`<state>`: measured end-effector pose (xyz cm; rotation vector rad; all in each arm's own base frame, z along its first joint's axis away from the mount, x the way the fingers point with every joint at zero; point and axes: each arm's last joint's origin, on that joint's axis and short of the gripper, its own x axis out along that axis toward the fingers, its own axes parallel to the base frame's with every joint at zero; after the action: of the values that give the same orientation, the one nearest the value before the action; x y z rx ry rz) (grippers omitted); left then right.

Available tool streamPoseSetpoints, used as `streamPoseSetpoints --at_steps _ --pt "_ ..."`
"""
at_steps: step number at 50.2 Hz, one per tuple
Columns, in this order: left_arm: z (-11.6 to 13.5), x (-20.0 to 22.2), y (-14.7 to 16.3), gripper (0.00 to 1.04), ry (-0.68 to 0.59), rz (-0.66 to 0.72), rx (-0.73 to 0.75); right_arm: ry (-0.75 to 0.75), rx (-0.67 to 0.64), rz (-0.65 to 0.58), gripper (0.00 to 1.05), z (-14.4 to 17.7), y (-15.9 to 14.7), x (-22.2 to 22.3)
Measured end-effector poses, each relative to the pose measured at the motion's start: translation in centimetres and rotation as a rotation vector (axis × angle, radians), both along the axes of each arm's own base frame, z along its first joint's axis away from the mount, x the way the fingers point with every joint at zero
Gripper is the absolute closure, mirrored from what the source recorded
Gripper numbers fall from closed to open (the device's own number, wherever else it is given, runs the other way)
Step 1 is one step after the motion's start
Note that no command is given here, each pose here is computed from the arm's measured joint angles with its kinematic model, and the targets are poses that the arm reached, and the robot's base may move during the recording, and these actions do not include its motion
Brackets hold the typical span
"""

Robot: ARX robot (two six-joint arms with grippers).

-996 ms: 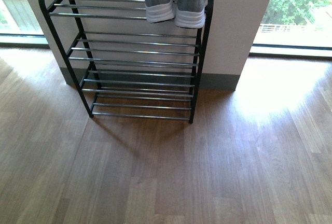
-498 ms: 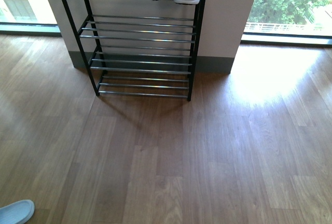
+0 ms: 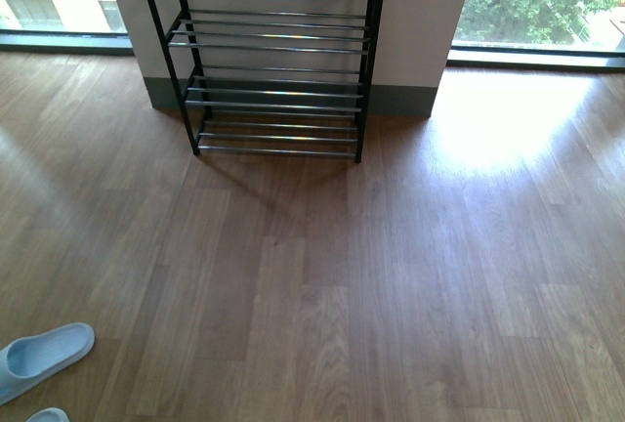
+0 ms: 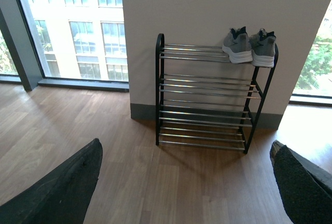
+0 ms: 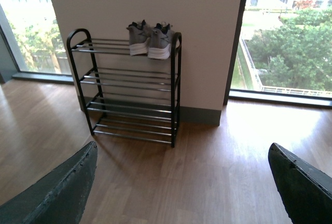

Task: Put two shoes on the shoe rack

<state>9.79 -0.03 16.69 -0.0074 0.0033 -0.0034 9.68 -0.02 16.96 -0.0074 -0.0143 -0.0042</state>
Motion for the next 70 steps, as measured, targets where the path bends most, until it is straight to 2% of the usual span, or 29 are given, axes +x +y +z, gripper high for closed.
streamPoseSetpoints --at_steps 70 --pt "0.0 0.0 0.0 0.09 0.0 0.0 0.0 0.001 0.0 0.0 0.09 -0.02 0.0 0.0"
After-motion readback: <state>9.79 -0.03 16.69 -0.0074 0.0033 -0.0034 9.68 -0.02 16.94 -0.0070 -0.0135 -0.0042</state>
